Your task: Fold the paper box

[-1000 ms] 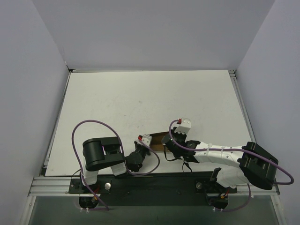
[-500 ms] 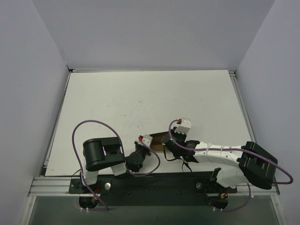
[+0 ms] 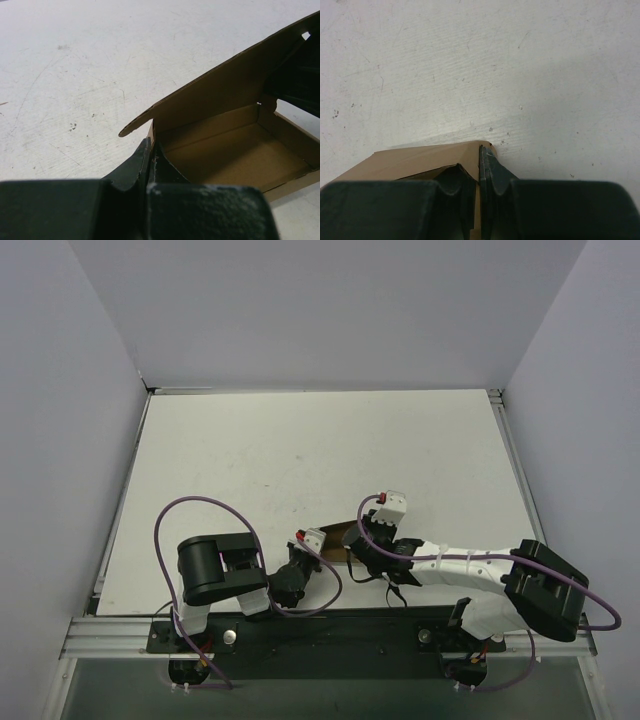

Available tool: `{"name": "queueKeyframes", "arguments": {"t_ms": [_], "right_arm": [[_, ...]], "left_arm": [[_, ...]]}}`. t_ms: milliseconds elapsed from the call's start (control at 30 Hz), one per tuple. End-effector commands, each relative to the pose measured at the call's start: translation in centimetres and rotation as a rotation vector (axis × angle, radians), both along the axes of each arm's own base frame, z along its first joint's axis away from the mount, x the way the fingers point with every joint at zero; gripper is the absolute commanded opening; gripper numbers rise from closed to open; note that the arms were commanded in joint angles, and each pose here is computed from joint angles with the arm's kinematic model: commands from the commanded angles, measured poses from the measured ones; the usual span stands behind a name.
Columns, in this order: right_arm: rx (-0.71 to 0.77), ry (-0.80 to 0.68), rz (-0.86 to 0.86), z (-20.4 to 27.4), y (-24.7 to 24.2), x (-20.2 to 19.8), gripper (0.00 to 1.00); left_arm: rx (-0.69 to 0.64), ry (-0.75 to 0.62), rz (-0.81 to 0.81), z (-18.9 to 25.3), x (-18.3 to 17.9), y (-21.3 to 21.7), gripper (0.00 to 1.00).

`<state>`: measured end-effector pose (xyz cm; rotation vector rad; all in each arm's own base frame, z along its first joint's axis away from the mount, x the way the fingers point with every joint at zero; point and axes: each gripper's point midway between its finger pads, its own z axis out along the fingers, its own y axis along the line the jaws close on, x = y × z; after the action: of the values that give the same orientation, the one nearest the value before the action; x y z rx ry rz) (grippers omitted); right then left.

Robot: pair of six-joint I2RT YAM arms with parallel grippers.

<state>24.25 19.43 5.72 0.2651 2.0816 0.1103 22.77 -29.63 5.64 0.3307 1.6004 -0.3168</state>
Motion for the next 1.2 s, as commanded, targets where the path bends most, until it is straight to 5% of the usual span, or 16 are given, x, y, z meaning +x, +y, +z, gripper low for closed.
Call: {"name": "queueKeyframes", "arguments": {"t_ms": [0, 633, 1167], "right_arm": [[0.224, -0.02, 0.059, 2.5, 5.3, 0.4, 0.0], [0.204, 0.01, 0.093, 1.6, 6.2, 0.3, 0.0], [-0.101, 0.03, 0.158, 0.9, 1.9, -4.1, 0.0]], "left_arm": [[0.062, 0.052, -0.205, -2.8, -3.1, -2.7, 0.0], [0.065, 0.048, -0.206, -2.7, -3.3, -2.8, 0.0], [0.052, 0.074, -0.071, -1.9, -2.2, -1.1, 0.0]]}}
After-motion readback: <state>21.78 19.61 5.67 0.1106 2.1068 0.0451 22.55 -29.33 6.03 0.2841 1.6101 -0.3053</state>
